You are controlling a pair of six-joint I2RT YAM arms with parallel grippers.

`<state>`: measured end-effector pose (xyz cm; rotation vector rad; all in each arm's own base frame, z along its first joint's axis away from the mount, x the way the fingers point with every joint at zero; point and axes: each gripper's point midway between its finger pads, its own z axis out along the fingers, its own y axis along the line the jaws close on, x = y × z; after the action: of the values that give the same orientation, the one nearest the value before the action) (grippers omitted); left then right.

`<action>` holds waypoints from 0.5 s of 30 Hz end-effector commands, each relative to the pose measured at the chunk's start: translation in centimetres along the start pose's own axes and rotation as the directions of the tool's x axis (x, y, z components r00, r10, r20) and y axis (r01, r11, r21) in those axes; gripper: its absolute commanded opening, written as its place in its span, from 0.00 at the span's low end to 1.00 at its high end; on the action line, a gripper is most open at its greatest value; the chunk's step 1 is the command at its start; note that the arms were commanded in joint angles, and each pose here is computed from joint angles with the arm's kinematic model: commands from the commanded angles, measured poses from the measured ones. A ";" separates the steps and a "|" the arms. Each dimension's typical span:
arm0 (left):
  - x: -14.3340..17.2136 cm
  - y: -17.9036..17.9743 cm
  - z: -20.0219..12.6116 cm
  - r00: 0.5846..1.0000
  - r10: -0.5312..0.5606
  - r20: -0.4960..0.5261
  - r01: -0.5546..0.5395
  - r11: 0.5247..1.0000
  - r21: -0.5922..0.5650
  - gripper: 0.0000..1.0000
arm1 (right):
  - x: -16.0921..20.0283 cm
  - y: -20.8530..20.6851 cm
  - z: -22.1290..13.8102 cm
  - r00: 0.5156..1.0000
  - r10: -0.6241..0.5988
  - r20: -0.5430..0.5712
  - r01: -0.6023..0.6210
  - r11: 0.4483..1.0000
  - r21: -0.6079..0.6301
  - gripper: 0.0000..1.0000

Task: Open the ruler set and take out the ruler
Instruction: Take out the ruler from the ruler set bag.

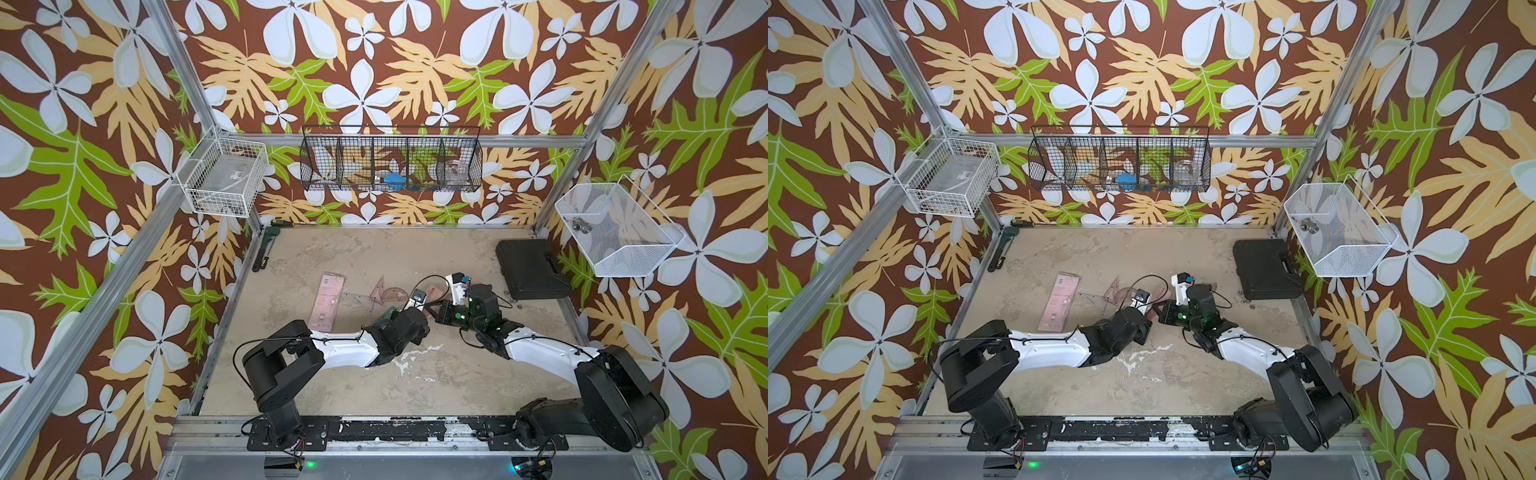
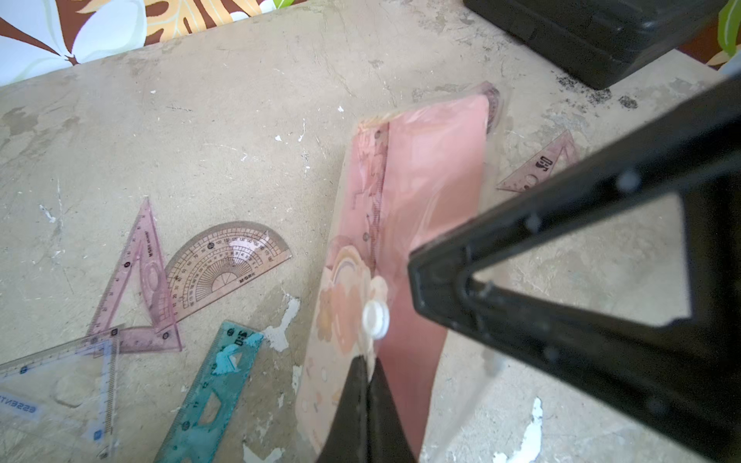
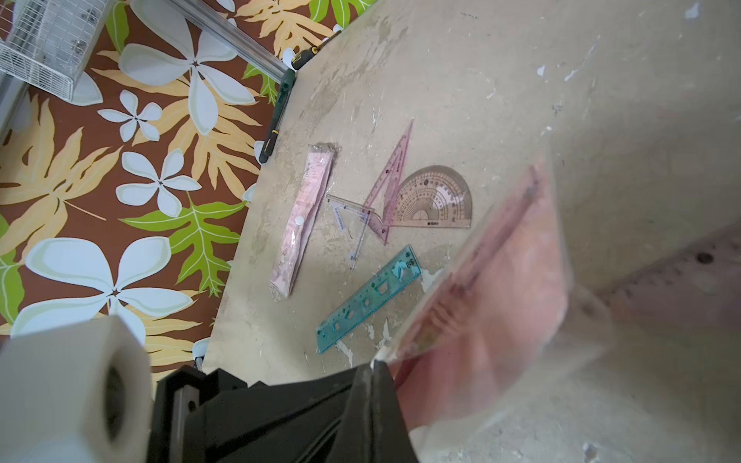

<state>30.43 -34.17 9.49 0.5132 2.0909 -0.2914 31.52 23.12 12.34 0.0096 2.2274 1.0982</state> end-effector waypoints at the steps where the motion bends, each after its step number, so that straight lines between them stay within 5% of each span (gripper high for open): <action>1: -0.9 0.0 -0.2 0.999 -0.016 0.032 0.016 1.000 0.000 0.00 | 0.0 -0.5 -0.1 1.000 -0.029 0.009 0.029 0.999 0.022 0.00; 15: -1.3 0.1 0.0 0.999 -0.020 0.038 0.021 1.000 -0.017 0.00 | 0.8 -1.2 -0.7 1.000 -0.010 0.007 0.010 1.000 0.013 0.00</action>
<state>30.69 -34.21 10.12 0.4938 2.0714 -0.2957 30.99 21.96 10.42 0.0201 2.2619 1.0466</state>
